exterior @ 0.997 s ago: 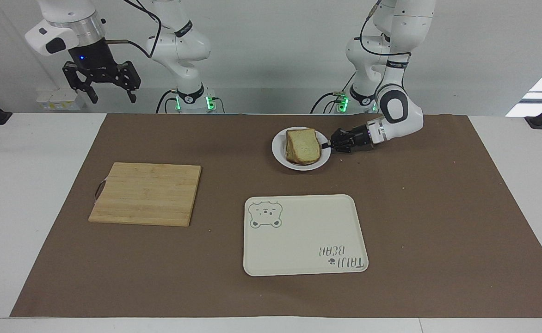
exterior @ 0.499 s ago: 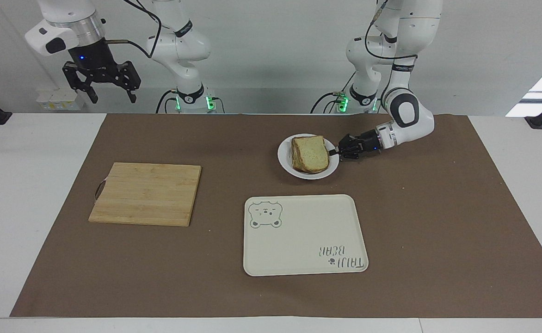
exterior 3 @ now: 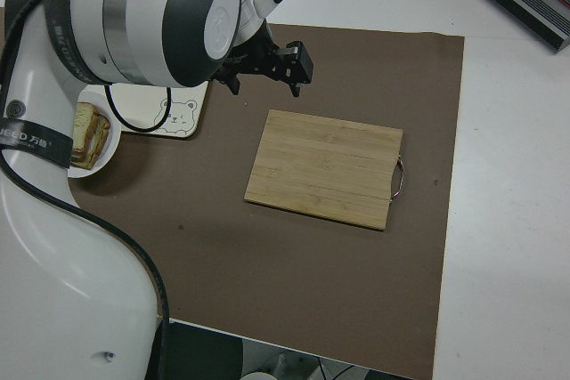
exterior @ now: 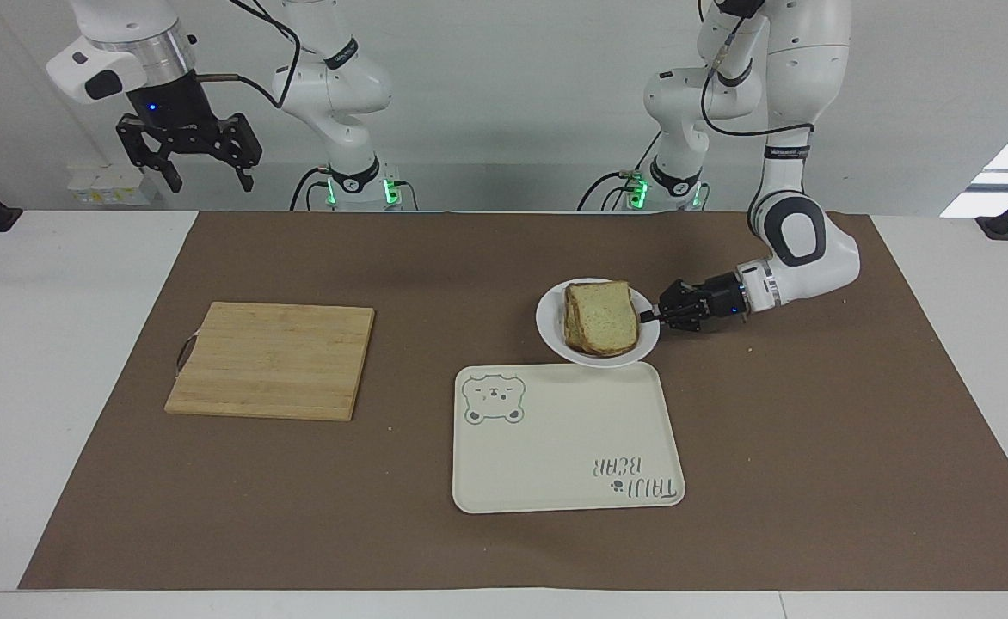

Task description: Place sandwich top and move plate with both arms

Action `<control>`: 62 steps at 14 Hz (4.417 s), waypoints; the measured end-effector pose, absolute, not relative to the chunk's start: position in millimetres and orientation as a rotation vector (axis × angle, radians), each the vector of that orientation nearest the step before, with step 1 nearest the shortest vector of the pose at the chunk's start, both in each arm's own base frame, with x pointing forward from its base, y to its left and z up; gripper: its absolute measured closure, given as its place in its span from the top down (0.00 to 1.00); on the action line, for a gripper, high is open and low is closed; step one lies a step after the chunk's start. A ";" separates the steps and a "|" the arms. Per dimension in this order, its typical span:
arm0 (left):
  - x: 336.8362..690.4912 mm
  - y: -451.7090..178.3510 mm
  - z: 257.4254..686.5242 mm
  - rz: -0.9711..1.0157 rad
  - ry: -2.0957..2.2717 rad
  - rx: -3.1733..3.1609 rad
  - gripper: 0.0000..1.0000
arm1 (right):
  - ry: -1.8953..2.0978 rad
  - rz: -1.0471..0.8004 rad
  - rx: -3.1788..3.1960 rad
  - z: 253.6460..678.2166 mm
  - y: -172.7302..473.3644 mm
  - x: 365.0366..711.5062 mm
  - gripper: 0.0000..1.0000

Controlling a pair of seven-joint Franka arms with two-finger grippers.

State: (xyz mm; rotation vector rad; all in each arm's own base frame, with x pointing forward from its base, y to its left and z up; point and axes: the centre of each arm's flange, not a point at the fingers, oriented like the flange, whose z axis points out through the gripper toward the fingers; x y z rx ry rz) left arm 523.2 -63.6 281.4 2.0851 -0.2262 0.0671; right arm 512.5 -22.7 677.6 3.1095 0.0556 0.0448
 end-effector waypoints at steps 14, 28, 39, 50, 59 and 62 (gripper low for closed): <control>646.3 -144.4 298.8 0.114 -0.073 2.148 0.04 | 0.066 -0.015 3.111 674.3 -27.3 510.7 1.00; 674.3 -164.0 281.1 0.054 -0.143 2.240 0.55 | 0.129 -0.007 3.108 675.4 -21.6 512.6 1.00; 662.8 -136.6 471.3 0.271 -0.494 2.718 1.00 | 0.127 -0.007 3.108 675.4 -22.2 512.6 1.00; 594.6 -48.8 668.9 0.388 -0.598 3.079 1.00 | 0.123 0.028 3.105 663.7 -23.9 524.6 1.00; 529.6 3.1 701.1 0.003 -0.452 3.100 1.00 | 0.130 -0.013 3.107 648.6 -22.1 525.0 1.00; 528.5 -2.8 694.7 -0.048 -0.408 3.055 1.00 | 0.130 -0.012 3.107 648.9 -22.0 524.8 1.00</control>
